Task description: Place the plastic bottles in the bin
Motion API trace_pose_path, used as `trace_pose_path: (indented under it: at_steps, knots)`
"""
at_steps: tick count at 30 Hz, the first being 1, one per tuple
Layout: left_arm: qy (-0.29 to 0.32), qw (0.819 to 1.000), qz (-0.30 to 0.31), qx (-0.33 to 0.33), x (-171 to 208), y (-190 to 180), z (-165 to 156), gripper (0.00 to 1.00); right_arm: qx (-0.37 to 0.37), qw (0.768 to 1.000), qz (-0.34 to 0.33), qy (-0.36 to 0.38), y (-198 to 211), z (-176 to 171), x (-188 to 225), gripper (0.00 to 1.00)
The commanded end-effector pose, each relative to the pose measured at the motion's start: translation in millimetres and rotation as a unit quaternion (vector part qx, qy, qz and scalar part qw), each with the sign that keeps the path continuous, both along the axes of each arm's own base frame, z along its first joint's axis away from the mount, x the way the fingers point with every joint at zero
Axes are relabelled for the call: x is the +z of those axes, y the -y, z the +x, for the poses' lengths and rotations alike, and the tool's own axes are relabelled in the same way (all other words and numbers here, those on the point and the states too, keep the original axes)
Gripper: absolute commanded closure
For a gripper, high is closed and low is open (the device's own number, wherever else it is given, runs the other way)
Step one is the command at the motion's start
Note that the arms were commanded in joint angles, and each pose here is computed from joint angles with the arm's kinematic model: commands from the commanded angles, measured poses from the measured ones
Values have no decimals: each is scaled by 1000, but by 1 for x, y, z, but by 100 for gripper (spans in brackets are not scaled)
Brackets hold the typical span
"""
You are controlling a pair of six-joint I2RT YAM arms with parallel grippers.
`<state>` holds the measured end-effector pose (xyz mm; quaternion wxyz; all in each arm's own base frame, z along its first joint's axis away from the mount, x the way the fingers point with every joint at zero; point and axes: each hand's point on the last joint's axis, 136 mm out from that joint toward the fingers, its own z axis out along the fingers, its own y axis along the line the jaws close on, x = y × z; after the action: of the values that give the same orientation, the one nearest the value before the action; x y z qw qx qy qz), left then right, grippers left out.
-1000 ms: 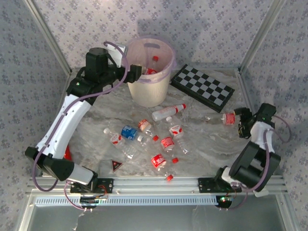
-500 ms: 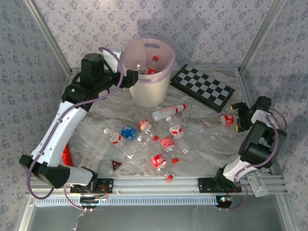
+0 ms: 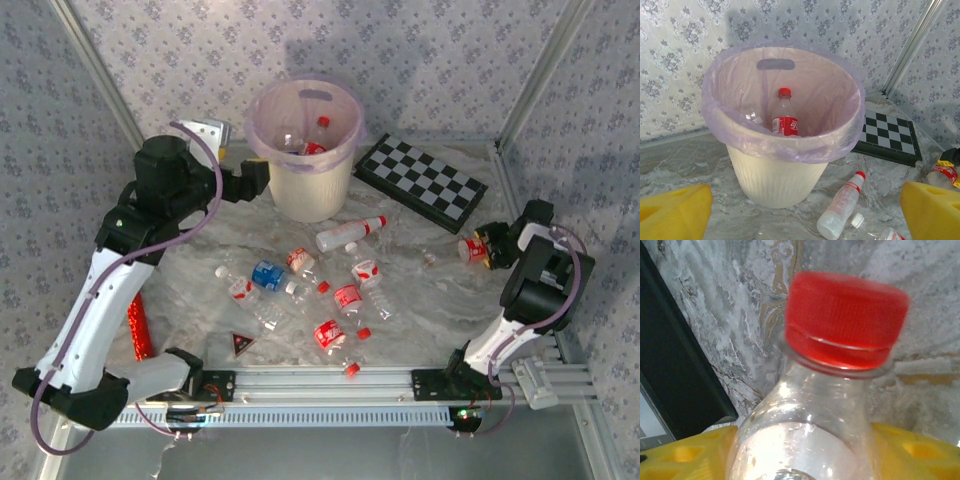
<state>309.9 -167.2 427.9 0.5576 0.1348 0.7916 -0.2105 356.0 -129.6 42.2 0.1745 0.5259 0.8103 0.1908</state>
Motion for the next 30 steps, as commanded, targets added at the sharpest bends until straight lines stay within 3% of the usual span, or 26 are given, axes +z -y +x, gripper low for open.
trace_pose_path:
  at_steps: [1,6,11,15,20,25,30]
  knots:
    - [-8,1000,-25,-2,2,-1,-9,4,19,999,-40,22,5,-2,30,42]
    - [-18,998,-51,-30,0,13,-17,4,43,994,-78,59,-1,-10,75,59]
    - [-20,994,-69,-79,4,38,-29,4,127,977,-89,146,-41,-6,138,60]
    - [-33,985,-82,-149,7,73,-40,4,270,923,-126,243,-117,-6,209,65]
    - [-60,969,-73,-227,-3,128,-49,0,401,827,-151,363,-206,-26,286,71]
    - [-126,932,-129,-313,-25,193,-49,0,446,784,-104,418,-257,-45,321,72]
    - [-145,926,-107,-332,-49,224,-51,0,479,758,-89,435,-284,-58,334,72]
